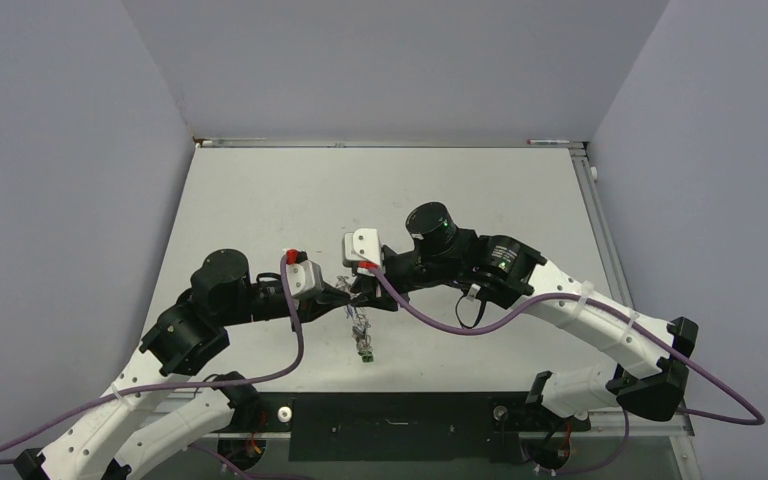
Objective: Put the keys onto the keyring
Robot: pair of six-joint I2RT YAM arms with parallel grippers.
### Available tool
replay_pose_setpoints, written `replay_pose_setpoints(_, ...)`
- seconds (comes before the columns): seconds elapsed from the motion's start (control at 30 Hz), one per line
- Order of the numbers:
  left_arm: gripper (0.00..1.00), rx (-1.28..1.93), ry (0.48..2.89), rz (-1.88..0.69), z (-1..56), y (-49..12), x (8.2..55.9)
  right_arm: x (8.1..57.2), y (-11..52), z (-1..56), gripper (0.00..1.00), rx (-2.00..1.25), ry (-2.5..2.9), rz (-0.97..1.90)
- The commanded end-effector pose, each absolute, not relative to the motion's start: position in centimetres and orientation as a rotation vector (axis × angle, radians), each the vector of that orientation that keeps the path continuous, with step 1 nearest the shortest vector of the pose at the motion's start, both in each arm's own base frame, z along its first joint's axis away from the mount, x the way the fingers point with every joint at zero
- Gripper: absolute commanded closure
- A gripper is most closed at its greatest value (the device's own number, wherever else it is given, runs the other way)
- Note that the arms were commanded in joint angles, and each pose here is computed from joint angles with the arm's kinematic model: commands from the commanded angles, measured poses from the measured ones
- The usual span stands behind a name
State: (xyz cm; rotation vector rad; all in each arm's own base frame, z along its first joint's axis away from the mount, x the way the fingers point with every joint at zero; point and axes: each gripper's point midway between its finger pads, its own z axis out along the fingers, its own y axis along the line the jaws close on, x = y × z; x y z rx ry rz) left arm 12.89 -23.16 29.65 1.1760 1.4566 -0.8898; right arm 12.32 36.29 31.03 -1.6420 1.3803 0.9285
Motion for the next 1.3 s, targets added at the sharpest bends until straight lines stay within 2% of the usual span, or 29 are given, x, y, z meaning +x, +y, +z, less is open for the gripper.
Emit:
replay_pose_setpoints(0.0,1.00,1.152,1.315,-0.908,33.6,-23.6,12.5,12.2,36.7,31.6,0.74,-1.645,1.337,0.930)
replay_pose_setpoints(0.23,1.00,1.150,1.314,-0.916,33.6,-23.7,12.5,12.6,36.9,31.2,0.82,-1.633,1.351,0.919)
replay_pose_setpoints(0.6,1.00,1.137,1.310,-0.916,33.7,-23.5,12.4,12.5,37.2,30.5,0.80,-1.657,1.368,0.928)
replay_pose_setpoints(0.83,1.00,1.133,1.303,-0.915,33.7,-23.3,12.2,12.2,37.4,29.8,0.94,-1.693,1.375,0.949)
replay_pose_setpoints(1.17,1.00,1.093,1.252,-0.912,34.3,-22.9,11.9,12.4,38.0,32.5,0.95,-1.583,1.287,0.978)
replay_pose_setpoints(1.27,0.84,1.072,1.225,-0.902,34.5,-22.5,11.8,12.5,37.8,33.9,0.95,-1.527,1.255,0.972)
